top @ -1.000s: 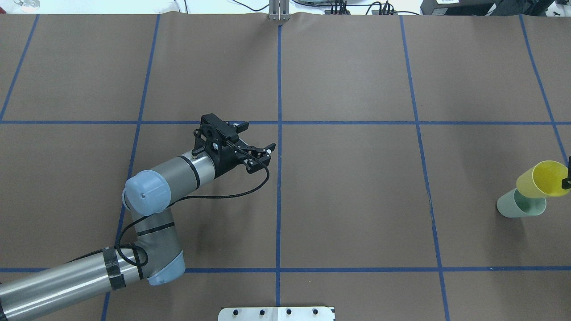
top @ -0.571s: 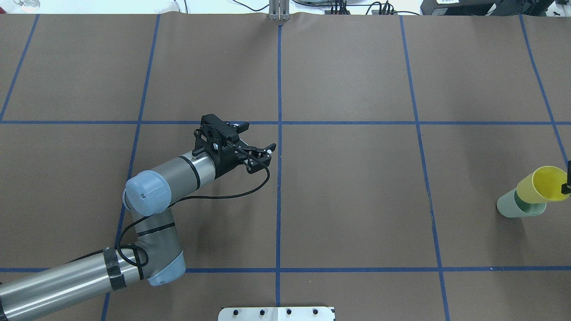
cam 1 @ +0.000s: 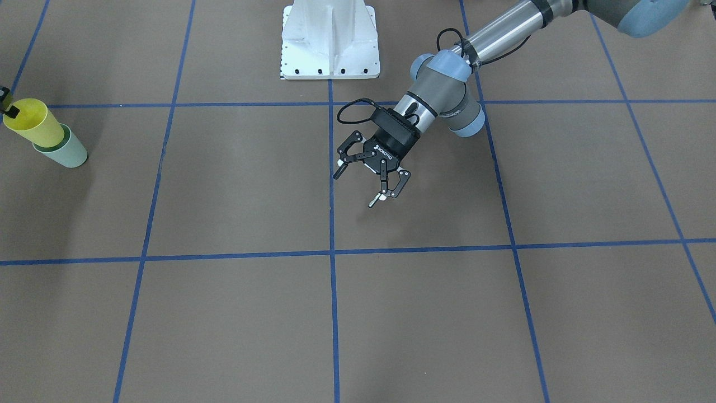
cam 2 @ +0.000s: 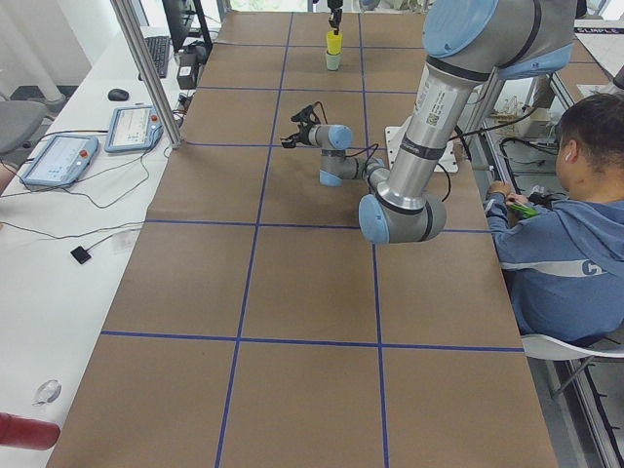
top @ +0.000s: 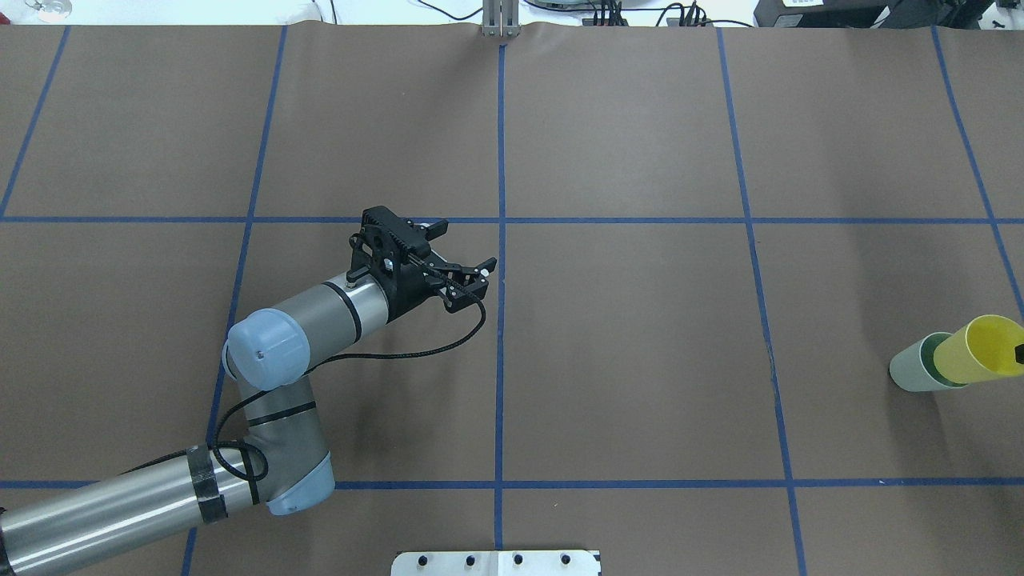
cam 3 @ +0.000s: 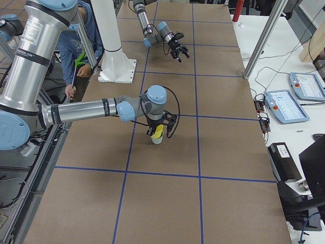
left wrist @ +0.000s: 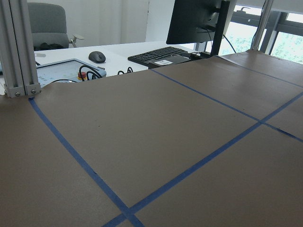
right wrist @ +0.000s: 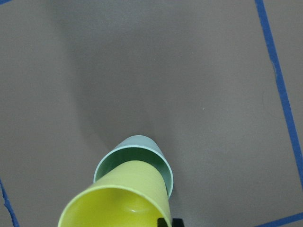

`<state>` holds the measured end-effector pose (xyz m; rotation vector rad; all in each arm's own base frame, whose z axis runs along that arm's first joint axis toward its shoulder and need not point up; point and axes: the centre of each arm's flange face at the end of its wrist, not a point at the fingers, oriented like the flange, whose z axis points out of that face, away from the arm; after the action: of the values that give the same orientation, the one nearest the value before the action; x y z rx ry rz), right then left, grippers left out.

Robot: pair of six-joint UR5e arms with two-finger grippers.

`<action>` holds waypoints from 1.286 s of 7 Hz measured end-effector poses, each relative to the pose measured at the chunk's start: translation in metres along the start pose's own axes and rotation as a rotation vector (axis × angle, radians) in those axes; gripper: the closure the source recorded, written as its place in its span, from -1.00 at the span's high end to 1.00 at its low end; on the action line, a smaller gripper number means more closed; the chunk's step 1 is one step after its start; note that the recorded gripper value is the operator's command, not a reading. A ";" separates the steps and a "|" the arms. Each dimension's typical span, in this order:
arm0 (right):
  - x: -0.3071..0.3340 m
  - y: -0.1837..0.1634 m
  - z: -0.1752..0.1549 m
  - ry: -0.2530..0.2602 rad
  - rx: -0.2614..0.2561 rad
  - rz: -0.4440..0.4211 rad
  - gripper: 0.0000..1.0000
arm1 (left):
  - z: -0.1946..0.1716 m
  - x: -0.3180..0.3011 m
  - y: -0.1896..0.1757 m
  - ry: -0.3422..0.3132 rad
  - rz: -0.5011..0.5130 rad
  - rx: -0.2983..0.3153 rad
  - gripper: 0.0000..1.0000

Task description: Transfer and stack yellow cup on green cup

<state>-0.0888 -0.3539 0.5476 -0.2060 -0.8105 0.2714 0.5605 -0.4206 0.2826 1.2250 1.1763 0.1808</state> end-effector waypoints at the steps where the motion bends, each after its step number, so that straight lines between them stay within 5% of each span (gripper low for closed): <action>1: 0.005 -0.004 -0.001 -0.012 -0.005 0.006 -1.00 | 0.000 0.001 0.000 -0.002 0.000 0.001 0.98; 8: 0.001 -0.018 0.005 -0.022 -0.013 0.015 -1.00 | 0.002 0.000 0.003 -0.005 0.001 -0.004 0.98; 9: 0.002 -0.018 0.006 -0.022 -0.014 0.015 0.34 | 0.002 0.001 0.003 -0.005 0.001 -0.004 0.98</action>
<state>-0.0892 -0.3703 0.5580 -0.2225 -0.8330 0.2824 0.5637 -0.4201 0.2845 1.2222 1.1704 0.1808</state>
